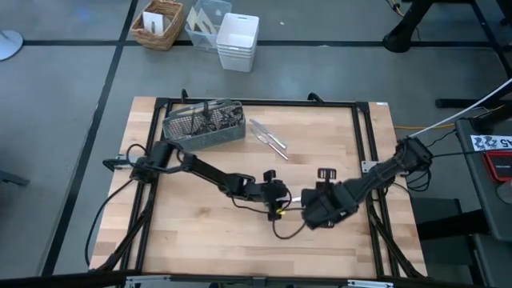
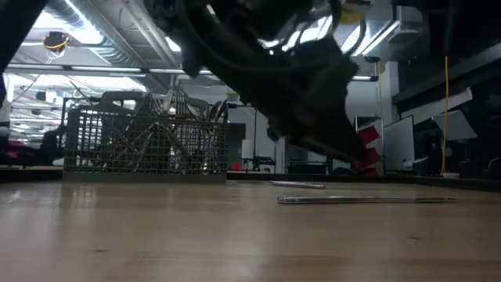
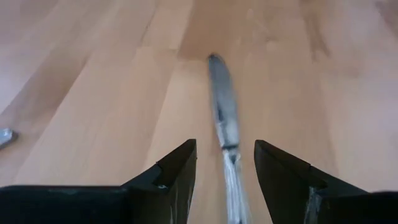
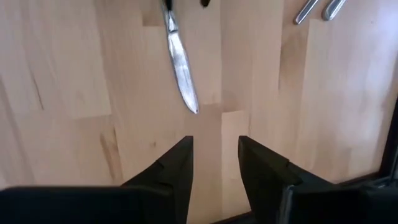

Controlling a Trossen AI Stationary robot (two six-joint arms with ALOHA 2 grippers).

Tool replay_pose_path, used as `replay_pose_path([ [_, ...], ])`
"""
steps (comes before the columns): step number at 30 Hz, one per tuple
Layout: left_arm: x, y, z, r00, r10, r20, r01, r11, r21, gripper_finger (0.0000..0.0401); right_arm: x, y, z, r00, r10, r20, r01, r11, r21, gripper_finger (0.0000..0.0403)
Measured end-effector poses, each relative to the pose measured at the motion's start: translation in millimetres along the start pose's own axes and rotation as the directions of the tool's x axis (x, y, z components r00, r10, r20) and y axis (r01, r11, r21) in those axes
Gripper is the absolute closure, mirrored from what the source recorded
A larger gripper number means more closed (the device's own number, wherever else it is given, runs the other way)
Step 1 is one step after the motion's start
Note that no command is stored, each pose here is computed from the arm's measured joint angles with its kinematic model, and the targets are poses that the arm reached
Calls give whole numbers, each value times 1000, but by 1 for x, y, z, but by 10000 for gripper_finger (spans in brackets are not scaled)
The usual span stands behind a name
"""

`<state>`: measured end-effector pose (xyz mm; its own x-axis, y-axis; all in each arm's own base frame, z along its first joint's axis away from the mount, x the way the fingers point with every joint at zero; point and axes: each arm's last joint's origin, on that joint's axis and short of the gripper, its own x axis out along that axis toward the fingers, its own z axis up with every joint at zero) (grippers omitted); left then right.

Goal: Sort silverware
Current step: Put the silver table knife into the silverware rack

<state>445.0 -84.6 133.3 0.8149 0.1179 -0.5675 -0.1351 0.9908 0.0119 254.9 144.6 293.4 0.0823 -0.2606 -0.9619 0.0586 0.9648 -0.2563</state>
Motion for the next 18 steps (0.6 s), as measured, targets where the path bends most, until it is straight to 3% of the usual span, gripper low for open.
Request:
replay_pose_path([
  [7,16,11,-14,996,-64,-66,59,995,-75,246,12,21,-18,998,-66,19,66,998,-10,275],
  [18,18,6,-23,991,-68,-114,62,996,-59,249,18,29,-23,995,-86,49,85,996,35,275],
])
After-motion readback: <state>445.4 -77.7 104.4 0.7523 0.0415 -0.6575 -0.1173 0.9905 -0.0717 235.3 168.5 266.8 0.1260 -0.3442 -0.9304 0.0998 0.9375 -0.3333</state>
